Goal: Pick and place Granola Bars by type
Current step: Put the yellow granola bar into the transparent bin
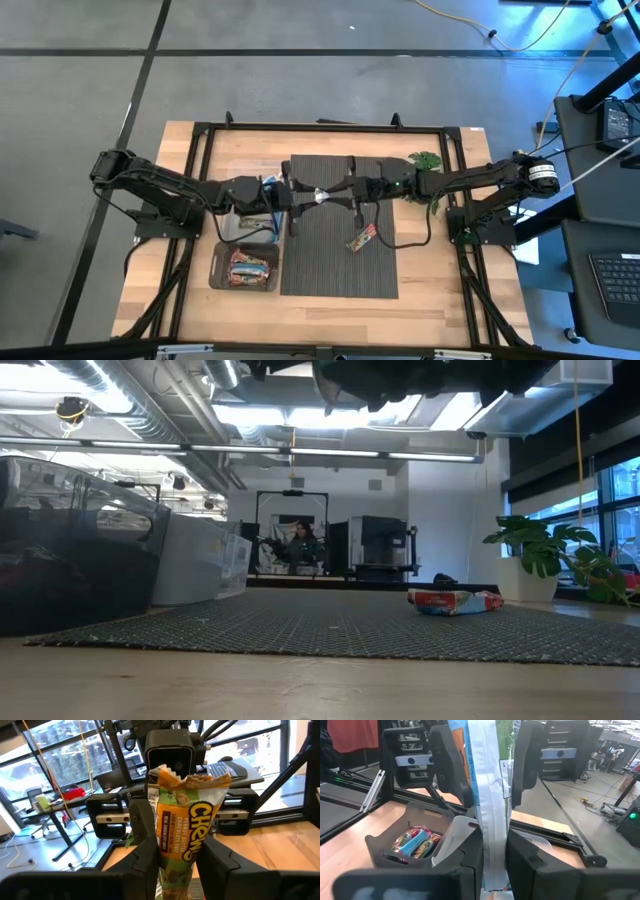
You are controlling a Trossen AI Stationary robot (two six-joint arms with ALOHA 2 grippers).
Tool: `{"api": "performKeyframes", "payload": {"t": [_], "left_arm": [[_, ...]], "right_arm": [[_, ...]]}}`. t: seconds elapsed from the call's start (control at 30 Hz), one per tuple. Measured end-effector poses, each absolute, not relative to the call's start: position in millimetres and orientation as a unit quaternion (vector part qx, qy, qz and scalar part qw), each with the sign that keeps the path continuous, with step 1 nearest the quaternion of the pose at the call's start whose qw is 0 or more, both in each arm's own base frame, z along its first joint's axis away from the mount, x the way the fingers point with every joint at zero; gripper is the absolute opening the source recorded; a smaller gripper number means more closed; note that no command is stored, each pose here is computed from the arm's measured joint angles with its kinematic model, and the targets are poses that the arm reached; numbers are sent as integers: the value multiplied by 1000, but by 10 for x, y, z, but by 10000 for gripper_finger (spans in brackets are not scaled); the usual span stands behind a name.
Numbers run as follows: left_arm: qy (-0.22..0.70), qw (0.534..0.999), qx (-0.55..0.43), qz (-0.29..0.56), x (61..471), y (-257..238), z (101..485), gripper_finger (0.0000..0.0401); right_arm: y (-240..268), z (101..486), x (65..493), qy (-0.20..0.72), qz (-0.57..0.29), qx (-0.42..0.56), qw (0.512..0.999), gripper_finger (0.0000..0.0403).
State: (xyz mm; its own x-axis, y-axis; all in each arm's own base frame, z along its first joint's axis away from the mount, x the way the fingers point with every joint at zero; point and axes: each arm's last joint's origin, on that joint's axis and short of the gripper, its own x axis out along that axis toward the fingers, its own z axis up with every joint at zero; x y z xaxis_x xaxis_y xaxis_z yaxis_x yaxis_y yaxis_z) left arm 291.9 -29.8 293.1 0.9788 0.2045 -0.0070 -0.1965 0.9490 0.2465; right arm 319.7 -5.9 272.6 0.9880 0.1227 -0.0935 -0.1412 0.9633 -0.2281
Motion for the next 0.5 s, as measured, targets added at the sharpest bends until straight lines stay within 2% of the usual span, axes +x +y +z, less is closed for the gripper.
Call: {"api": "performKeyframes", "payload": {"t": [0.3, 0.5], "left_arm": [[25, 986, 126, 103, 2920, -297, 2913, 98], [36, 984, 129, 113, 2917, -290, 2894, 97]], "right_arm": [[-59, 2703, 3194, 52, 70, -122, 989, 76], [-58, 2652, 3185, 81, 73, -112, 988, 128]]}}
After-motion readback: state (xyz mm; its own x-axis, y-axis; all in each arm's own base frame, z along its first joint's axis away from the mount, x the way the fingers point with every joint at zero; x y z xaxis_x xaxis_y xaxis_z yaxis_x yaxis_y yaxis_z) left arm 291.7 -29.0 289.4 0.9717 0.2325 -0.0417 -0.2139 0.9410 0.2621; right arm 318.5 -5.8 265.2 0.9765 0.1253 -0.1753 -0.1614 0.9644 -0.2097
